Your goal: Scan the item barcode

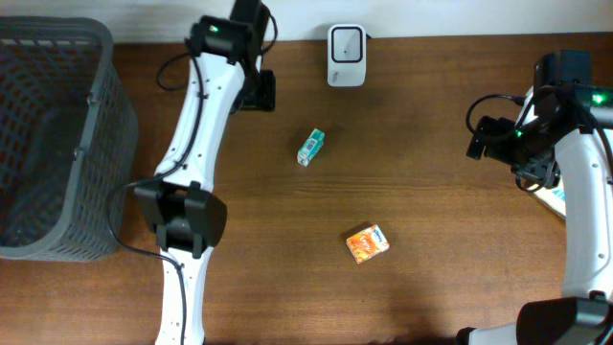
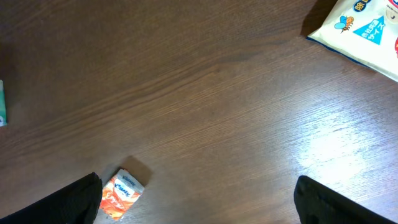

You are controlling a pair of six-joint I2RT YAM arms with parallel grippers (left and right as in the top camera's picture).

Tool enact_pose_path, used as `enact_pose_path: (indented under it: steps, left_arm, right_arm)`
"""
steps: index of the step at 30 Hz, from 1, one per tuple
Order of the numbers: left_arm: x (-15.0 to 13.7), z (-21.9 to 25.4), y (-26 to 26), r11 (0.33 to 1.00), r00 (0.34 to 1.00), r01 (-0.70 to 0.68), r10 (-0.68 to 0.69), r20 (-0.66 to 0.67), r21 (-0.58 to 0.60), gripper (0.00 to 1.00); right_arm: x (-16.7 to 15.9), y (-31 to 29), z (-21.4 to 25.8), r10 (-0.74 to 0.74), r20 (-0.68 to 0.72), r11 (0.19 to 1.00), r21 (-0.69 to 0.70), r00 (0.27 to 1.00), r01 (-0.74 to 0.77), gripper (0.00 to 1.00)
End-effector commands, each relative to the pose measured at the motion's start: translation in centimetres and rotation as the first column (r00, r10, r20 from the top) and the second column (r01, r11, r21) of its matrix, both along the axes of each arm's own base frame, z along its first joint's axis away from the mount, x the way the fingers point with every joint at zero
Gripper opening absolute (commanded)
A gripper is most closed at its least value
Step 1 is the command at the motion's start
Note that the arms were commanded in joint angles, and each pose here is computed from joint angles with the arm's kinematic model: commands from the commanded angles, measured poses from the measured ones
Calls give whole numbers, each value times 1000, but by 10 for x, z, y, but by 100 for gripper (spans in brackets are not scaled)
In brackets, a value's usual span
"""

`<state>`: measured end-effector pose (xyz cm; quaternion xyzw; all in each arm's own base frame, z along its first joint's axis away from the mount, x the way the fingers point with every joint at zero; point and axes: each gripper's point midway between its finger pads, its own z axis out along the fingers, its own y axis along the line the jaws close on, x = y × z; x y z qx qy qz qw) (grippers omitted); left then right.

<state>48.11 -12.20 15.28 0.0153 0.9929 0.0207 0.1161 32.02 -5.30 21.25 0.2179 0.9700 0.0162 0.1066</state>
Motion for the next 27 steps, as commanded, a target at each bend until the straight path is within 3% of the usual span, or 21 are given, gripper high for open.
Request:
enact_pose_path:
  steps: [1, 4, 9, 27]
  left_arm:
    - [8, -22, 35, 988, 997, -83, 82, 10, 130, 54]
    - [14, -38, 53, 982, 993, -120, 119, 14, 144, 54]
    - [15, -45, 69, 977, 988, -150, 152, 1, 148, 69]
    - [7, -52, 85, 971, 983, -169, 178, -38, 170, 78]
  right_arm:
    - [-1, -3, -1, -3, -5, 1000, -16, 1000, 3, 98]
    - [-1, -3, -1, -3, -5, 1000, -16, 1000, 3, 98]
    - [-1, -3, -1, -3, -5, 1000, -16, 1000, 3, 98]
    - [-1, -3, -1, -3, -5, 1000, -16, 1000, 3, 98]
